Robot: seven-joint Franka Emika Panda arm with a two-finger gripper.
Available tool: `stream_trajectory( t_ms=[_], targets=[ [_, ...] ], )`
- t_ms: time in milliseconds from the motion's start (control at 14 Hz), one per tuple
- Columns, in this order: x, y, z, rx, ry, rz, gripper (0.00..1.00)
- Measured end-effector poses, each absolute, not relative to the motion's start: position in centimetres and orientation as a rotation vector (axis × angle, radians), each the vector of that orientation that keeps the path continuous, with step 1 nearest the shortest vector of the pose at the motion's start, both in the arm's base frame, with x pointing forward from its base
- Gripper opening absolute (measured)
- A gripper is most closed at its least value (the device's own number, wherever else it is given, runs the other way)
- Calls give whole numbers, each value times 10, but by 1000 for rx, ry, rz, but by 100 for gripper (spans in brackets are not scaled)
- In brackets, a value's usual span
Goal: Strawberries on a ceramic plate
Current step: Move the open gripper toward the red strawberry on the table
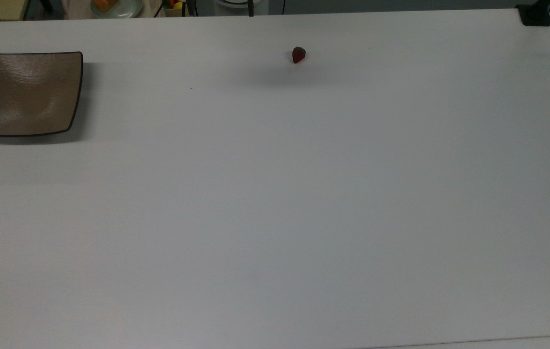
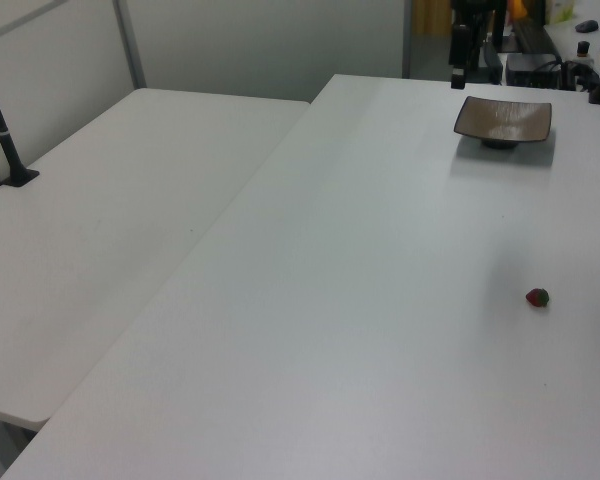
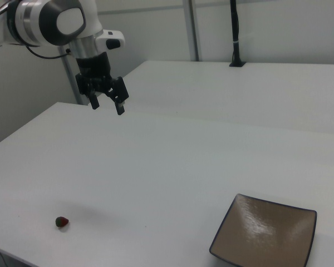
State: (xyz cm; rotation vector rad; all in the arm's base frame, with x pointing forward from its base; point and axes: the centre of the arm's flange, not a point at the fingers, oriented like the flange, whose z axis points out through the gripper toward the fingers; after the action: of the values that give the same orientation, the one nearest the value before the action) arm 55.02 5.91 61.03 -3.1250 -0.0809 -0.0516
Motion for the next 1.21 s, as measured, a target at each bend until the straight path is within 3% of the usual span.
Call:
stream_trajectory(
  t_ms=[714,1213],
  targets=[
    [553,60,607,-3125,-101,-54,100],
    [554,62,592,-3086,-526,-8,100]
  ],
)
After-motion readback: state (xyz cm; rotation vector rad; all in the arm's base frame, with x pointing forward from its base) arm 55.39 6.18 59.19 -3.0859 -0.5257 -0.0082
